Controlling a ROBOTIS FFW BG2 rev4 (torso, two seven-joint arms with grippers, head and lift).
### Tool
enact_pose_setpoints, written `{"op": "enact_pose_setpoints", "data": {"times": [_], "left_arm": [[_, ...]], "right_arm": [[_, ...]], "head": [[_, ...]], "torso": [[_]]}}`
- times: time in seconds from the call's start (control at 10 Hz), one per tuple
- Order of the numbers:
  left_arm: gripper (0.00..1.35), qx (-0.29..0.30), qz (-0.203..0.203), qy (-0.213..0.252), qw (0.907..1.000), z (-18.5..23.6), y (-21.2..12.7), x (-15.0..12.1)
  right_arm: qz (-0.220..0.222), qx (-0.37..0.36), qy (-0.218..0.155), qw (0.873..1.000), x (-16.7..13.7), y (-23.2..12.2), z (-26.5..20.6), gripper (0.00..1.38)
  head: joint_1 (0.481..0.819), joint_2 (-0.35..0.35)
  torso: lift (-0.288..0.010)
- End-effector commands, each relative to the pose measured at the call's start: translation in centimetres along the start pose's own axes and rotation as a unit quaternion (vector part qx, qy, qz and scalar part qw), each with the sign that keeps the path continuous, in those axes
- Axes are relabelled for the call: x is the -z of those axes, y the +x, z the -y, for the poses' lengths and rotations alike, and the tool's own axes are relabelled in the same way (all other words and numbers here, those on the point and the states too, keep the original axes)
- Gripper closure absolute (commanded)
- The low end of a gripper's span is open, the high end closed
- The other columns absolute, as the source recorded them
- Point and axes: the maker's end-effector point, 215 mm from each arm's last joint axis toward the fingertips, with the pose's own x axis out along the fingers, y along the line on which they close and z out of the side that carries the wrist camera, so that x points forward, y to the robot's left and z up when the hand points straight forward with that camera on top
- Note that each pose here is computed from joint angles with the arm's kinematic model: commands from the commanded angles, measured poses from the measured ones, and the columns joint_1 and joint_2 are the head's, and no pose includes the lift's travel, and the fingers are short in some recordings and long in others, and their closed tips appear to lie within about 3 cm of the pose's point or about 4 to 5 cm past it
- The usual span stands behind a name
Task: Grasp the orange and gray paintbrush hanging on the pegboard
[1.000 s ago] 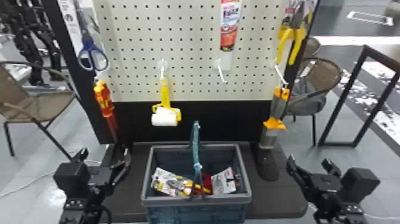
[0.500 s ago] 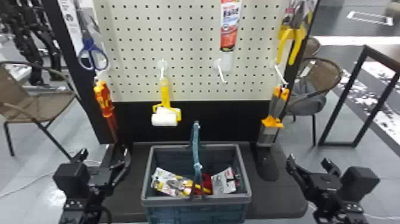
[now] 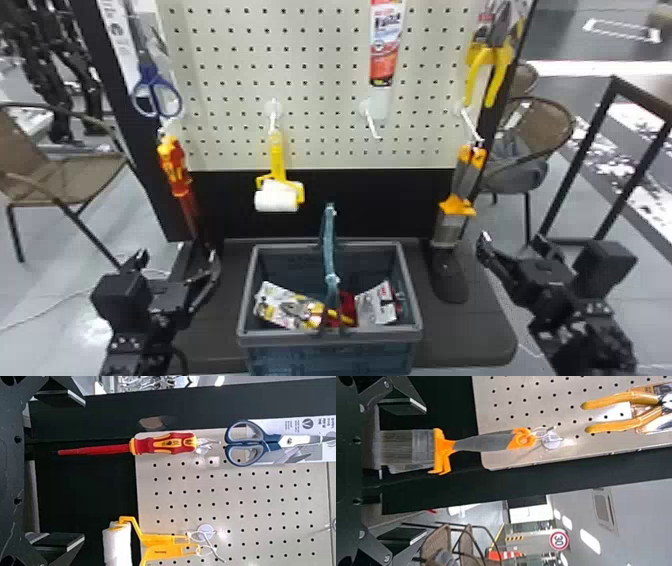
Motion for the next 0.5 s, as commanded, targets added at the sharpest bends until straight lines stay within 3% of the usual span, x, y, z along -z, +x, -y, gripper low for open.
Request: {"op": "enact_pose_setpoints", "data": {"times": [0.0,0.4], "left_arm": [[0.12,0.000,0.000,0.000,1.0000,0.0,0.0,0.0],[0.12,0.000,0.001,-0.002,1.0000,0.1,0.0,0.0]], "right_arm": [[0.000,-0.017,-0.004,1.000,-1.2,1.3,0.1,0.21],[-0.005,-0.114,-0.013,0.993,-3.0,4.4,-1.3,0.21]], "head": [[0.549,0.000],[0.549,0.000]], "torso": [[-0.100],[-0.100]]}}
